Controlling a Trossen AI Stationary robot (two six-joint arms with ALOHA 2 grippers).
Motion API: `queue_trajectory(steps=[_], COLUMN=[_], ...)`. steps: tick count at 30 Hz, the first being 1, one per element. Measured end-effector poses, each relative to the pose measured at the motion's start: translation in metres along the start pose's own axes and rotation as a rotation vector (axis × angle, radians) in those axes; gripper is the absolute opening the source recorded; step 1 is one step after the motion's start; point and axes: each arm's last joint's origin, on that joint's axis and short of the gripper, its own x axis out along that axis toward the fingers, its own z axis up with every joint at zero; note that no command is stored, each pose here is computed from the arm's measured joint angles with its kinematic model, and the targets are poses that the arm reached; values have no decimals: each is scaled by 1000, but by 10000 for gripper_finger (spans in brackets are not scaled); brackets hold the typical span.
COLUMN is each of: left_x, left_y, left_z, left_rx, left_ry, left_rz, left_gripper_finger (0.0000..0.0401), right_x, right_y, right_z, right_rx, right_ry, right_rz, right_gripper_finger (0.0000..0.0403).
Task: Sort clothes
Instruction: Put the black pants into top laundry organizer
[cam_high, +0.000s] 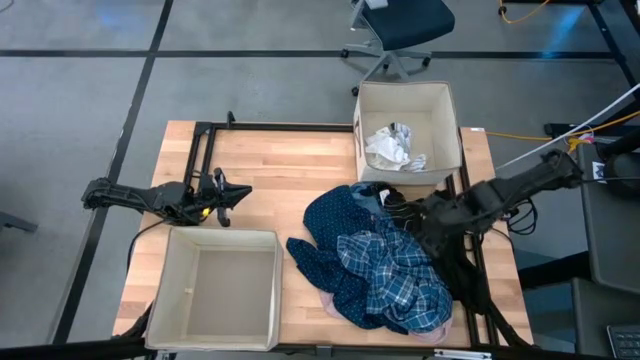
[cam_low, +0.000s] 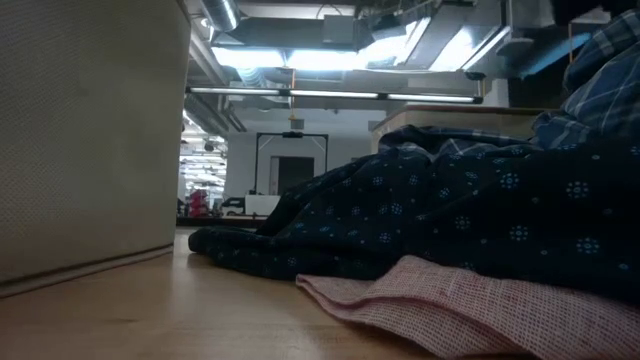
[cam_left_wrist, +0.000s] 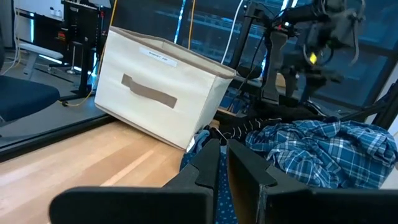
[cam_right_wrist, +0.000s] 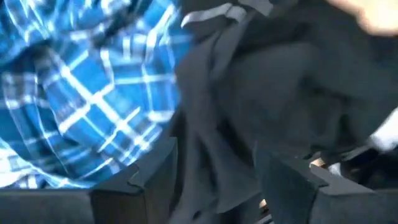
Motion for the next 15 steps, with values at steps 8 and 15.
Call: queue_trajectory(steps=[8, 15], left_x=[0, 0], left_y=[0, 0], left_z=[0, 1], left_rx=[-1, -3], left_ry=[-1, -7], left_rz=[1, 8], left_gripper_finger=[19, 19], right_x=[31, 54], right_y=[1, -7], right_z=[-16, -19], right_rx=[2, -22], right_ry=[69, 101], right_rz=[-29, -86], right_gripper_finger=[209, 192])
